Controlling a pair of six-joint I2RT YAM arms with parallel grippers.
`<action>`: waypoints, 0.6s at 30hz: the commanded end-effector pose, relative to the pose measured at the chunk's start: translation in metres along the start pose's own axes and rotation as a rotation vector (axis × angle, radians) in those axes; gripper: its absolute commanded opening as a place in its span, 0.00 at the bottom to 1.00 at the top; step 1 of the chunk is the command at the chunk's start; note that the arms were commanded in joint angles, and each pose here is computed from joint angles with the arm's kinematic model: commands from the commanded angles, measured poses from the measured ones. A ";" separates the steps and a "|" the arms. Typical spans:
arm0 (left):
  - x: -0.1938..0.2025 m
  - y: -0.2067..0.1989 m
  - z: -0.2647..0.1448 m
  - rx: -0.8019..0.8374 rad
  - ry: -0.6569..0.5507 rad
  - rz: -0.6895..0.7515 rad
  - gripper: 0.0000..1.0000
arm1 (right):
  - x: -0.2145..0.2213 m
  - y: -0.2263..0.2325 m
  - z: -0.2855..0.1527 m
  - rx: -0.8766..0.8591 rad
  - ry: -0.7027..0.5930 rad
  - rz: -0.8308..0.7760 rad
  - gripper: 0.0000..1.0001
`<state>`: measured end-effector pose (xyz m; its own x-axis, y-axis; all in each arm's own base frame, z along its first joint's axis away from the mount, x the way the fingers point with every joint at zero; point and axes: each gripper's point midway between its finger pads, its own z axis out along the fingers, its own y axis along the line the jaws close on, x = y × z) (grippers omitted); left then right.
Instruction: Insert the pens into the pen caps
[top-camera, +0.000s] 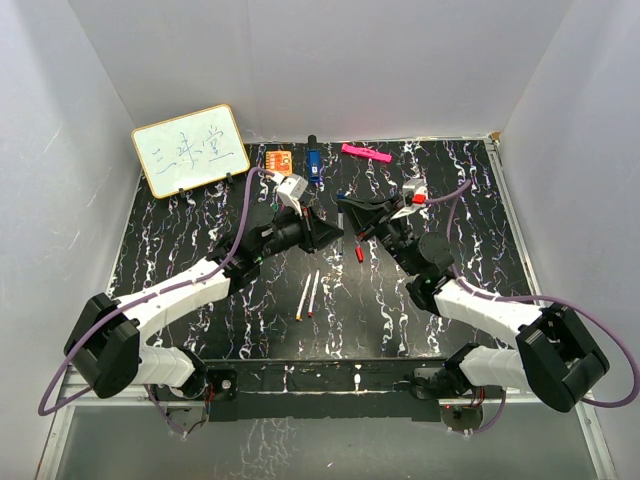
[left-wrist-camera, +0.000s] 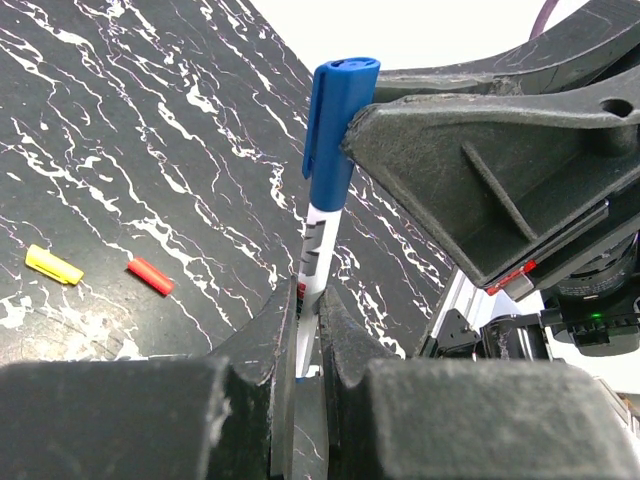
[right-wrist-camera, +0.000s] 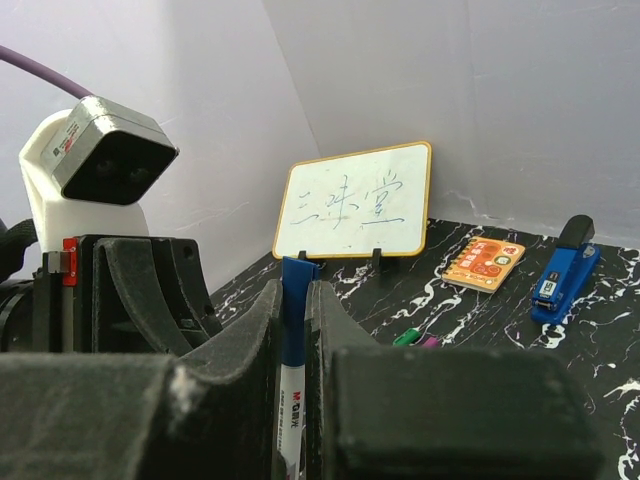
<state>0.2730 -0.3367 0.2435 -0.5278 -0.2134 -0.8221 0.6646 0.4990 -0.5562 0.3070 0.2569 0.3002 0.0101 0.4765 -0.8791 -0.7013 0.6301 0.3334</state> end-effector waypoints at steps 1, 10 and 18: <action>-0.136 -0.045 -0.029 0.096 -0.440 0.085 0.00 | 0.093 0.002 -0.029 -0.032 0.337 0.024 0.00; -0.146 -0.044 -0.033 0.095 -0.473 0.096 0.00 | 0.108 0.007 -0.034 -0.038 0.382 0.017 0.00; -0.153 -0.041 -0.040 0.081 -0.504 0.102 0.00 | 0.116 0.007 -0.038 -0.028 0.404 0.001 0.00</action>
<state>0.2755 -0.3317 0.2393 -0.5432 -0.2059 -0.8140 0.6545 0.5035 -0.5640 0.3056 0.2699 0.2946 0.0184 0.4428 -0.8965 -0.7083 0.6385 0.3009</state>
